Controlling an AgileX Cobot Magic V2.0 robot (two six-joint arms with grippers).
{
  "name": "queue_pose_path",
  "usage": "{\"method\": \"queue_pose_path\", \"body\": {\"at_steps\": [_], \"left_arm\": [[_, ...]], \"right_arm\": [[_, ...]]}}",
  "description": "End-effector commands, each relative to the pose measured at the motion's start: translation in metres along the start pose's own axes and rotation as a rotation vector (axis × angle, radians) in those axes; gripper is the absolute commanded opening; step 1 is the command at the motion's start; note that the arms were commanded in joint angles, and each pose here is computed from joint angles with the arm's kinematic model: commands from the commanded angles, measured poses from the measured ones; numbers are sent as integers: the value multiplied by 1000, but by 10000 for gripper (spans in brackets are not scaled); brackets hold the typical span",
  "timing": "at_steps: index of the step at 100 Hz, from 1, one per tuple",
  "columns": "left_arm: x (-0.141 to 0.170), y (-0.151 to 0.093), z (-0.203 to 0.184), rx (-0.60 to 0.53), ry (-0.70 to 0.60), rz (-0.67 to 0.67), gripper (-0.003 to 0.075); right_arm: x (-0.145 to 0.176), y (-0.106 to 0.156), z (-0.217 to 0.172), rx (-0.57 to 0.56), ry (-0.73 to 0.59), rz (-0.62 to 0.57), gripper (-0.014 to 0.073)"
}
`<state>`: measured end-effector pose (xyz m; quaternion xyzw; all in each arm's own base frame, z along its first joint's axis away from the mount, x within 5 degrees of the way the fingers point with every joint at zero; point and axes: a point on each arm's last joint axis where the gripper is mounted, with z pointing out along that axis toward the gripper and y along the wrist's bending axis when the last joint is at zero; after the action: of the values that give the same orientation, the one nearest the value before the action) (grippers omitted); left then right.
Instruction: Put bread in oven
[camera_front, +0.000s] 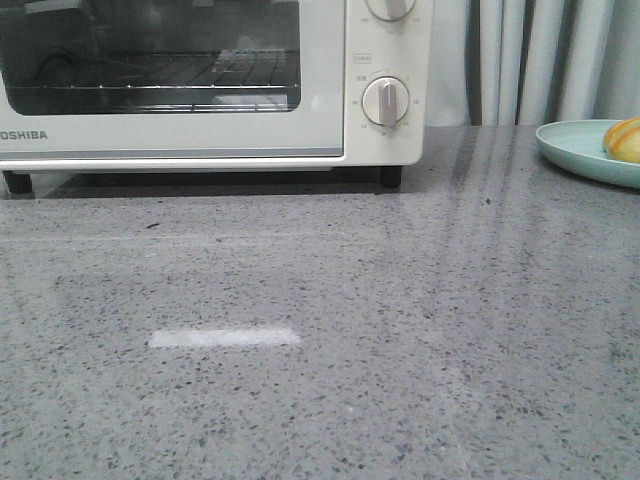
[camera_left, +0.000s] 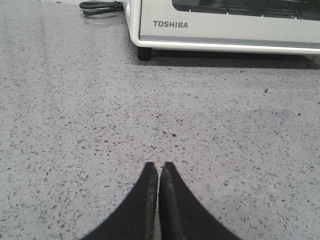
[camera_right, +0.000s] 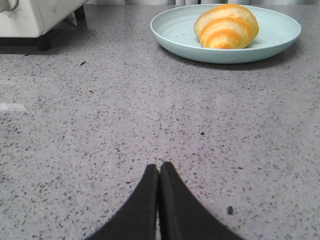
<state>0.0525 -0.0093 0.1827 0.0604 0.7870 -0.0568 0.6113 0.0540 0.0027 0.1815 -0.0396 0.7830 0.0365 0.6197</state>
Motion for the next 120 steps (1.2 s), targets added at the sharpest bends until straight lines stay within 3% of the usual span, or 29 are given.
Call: {"method": "queue_pose_path", "body": {"at_steps": [1,120], "left_arm": [[1,0,0,4,-64,-16,-21],[1,0,0,-4,-64,8,-21]], "right_arm": [[-2,1,0,-8,-62,-24,-48],[-2,1,0,-10,-69,-24,-48]]}}
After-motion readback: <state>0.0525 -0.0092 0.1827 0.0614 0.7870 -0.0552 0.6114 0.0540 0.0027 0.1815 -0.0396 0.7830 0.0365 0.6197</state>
